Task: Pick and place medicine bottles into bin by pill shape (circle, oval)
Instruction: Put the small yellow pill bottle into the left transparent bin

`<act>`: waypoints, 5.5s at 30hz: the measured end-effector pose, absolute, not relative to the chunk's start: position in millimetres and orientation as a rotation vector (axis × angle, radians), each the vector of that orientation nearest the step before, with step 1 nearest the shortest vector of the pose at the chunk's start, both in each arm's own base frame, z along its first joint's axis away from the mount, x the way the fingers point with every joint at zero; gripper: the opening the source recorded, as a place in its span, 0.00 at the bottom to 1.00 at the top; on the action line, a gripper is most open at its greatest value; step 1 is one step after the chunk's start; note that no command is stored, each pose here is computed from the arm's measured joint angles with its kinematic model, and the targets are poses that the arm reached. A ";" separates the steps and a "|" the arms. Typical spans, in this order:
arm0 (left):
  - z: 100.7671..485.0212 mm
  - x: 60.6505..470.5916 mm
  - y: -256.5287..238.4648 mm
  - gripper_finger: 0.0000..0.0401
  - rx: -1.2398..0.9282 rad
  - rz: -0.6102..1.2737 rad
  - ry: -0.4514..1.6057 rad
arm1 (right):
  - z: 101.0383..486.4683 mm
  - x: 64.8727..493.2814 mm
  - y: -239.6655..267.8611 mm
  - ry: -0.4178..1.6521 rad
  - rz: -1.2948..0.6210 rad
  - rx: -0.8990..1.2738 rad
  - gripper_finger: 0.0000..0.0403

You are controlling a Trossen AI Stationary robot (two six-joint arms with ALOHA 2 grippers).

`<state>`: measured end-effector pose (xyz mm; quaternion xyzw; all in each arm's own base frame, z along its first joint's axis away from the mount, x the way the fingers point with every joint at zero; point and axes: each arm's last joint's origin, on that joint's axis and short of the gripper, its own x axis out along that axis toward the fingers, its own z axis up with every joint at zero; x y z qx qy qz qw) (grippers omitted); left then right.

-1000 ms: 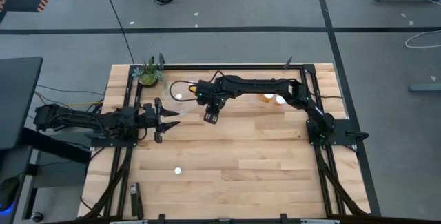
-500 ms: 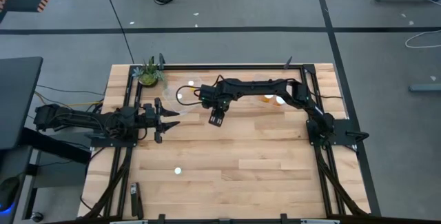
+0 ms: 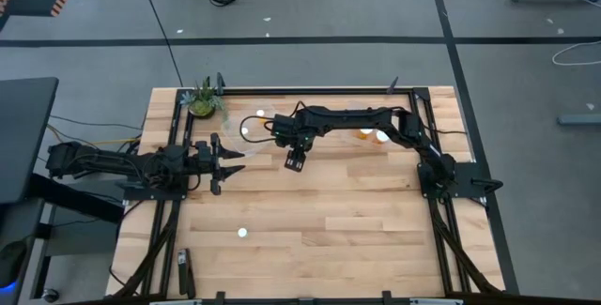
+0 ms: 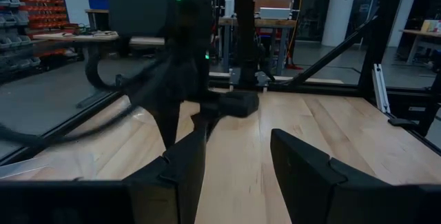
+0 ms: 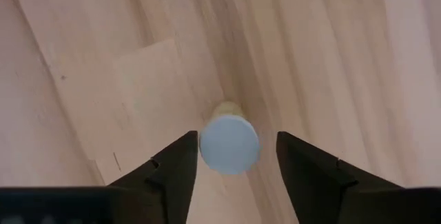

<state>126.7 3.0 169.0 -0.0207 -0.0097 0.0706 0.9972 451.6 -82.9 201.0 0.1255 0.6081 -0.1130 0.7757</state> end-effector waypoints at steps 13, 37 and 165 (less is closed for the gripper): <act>172.0 126.6 3.1 0.43 -0.060 0.140 -0.052 | 253.1 438.1 -71.8 1.212 -0.314 0.200 0.56; 204.2 151.9 3.6 0.43 -0.030 0.154 0.183 | 238.2 343.6 -16.7 0.952 -0.339 0.176 0.56; 109.5 368.6 110.5 0.60 0.093 -0.589 0.703 | 242.9 221.1 45.0 0.592 -0.431 0.122 0.56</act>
